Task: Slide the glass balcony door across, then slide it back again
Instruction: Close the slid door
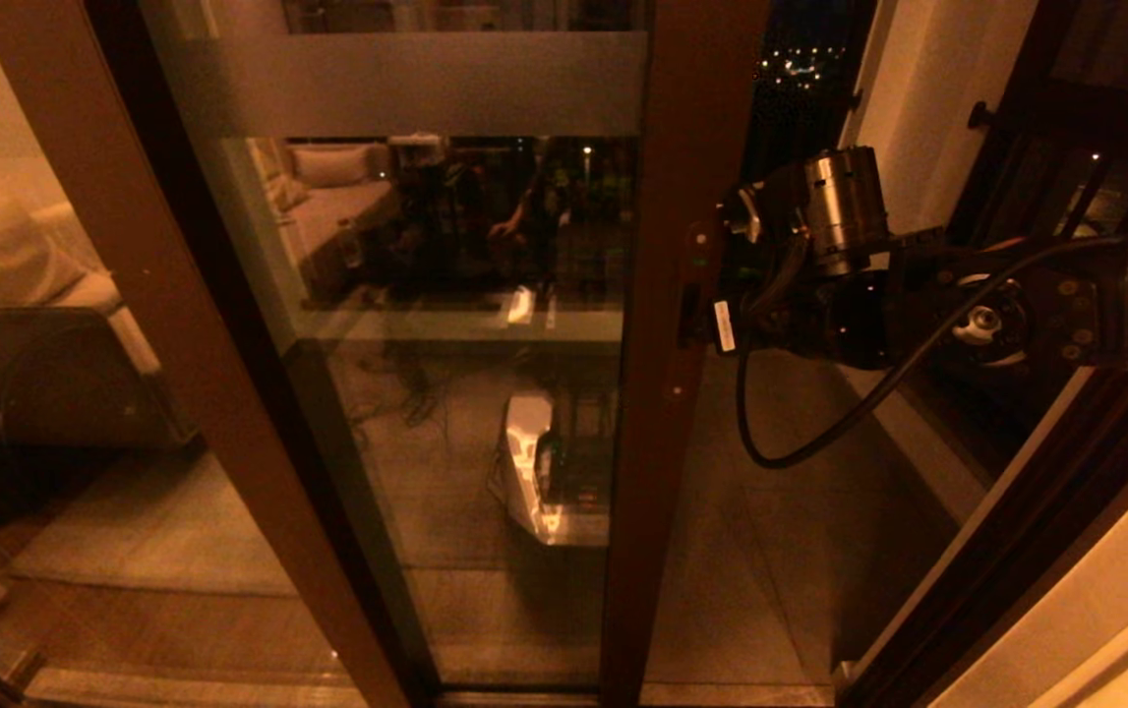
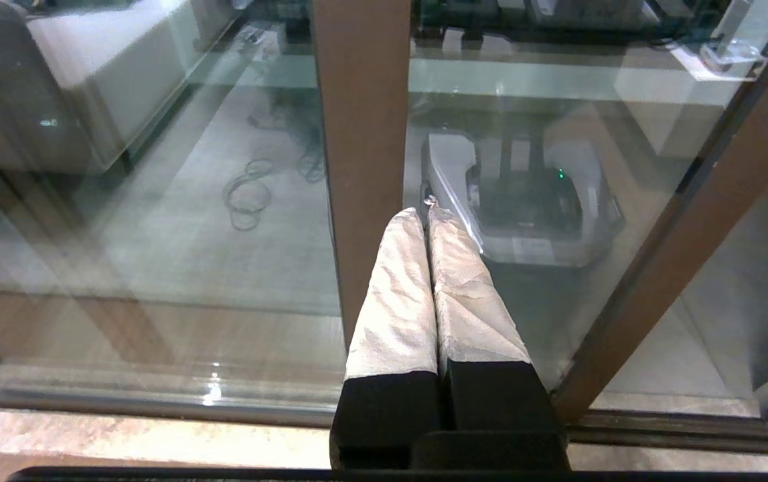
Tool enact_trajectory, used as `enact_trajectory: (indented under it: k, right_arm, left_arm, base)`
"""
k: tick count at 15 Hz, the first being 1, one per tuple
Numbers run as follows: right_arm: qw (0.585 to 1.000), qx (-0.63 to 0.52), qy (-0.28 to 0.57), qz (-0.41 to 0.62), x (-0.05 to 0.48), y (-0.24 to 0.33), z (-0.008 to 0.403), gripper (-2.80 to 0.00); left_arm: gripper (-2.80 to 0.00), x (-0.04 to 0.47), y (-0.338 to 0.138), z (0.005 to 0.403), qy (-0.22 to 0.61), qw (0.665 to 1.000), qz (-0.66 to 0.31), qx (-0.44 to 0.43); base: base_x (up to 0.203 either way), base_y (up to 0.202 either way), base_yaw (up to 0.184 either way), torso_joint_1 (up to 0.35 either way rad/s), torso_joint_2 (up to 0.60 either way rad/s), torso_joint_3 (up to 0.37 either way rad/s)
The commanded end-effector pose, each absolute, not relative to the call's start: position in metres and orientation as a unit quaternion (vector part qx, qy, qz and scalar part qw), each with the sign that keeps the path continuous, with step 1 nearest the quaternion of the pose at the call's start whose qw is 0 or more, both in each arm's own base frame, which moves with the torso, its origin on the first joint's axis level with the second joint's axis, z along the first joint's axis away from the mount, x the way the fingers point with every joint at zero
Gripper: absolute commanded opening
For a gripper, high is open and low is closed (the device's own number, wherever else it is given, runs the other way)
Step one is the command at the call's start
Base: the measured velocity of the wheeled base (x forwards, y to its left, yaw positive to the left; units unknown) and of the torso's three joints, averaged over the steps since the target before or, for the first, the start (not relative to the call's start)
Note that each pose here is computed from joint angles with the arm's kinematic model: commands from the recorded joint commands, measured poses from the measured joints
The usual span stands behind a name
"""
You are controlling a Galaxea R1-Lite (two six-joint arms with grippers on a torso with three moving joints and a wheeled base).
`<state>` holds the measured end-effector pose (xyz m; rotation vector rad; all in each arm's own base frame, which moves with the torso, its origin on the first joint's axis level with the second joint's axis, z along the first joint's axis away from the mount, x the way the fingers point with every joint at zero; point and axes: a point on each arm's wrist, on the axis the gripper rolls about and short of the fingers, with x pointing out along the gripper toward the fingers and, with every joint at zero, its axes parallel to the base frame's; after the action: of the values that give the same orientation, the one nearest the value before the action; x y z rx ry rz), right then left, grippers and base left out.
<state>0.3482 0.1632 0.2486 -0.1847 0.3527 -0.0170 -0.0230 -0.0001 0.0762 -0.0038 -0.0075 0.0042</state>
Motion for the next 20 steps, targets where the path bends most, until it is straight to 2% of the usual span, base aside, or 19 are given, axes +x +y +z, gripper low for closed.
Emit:
enact_trajectory:
  k: [1, 20]
  right_arm:
    - [0.981, -0.088, 0.170, -0.017, 0.351, 0.157, 0.251, 0.00]
    - [0.982, -0.082, 0.163, -0.040, 0.344, 0.131, 0.247, 0.00]
  left_arm:
    - [-2.80, -0.023, 0.000, 0.076, -0.004, 1.000, 0.002, -0.002]
    - [-2.80, -0.023, 0.000, 0.076, -0.003, 1.000, 0.002, -0.002]
  base:
    - [0.000, 0.000, 0.000, 0.000, 0.00, 0.000]
    - [0.000, 0.000, 0.000, 0.000, 0.00, 0.000]
